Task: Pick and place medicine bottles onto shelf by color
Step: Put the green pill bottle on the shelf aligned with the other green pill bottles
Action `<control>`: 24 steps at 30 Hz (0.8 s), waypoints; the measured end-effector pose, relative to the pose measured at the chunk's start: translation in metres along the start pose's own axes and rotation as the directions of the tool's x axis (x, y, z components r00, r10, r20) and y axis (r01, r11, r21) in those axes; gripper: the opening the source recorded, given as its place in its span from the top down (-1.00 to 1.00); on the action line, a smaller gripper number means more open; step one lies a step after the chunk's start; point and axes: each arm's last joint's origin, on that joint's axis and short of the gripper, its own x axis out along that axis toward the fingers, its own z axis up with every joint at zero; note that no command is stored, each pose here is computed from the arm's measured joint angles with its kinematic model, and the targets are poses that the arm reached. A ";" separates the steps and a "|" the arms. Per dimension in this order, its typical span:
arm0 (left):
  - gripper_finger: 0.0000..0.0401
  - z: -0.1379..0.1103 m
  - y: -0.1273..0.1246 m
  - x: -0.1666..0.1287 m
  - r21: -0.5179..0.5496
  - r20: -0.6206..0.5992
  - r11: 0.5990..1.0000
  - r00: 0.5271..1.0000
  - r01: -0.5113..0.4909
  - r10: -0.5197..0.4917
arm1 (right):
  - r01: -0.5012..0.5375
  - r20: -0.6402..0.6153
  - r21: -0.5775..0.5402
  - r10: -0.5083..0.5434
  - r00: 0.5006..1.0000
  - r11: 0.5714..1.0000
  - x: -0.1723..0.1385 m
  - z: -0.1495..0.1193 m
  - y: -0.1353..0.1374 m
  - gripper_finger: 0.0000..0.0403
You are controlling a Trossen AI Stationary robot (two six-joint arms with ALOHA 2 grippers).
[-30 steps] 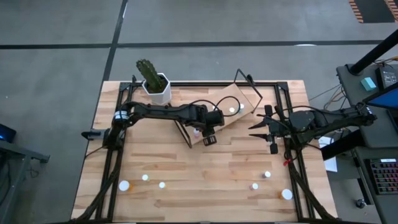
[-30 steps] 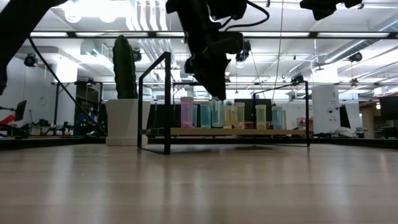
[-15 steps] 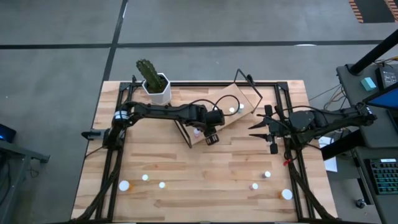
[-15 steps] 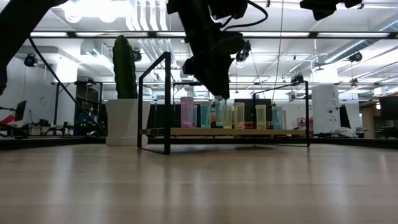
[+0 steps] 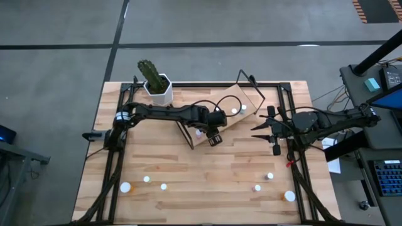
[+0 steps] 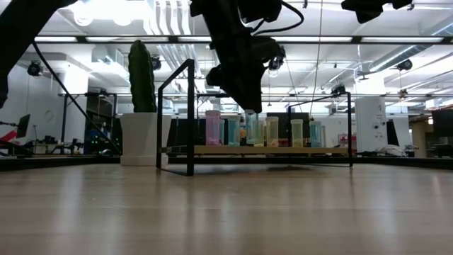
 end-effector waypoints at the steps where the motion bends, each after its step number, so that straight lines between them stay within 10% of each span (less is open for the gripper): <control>1: 0.52 0.000 0.000 0.000 0.000 -0.001 1.000 1.000 0.000 0.000 | 0.000 0.000 0.000 0.000 1.000 1.000 0.000 0.000 0.000 0.50; 24: 0.52 -0.001 0.001 0.000 0.001 -0.015 1.000 1.000 -0.006 0.006 | -0.002 -0.017 0.007 0.003 1.000 1.000 0.000 -0.002 0.000 0.50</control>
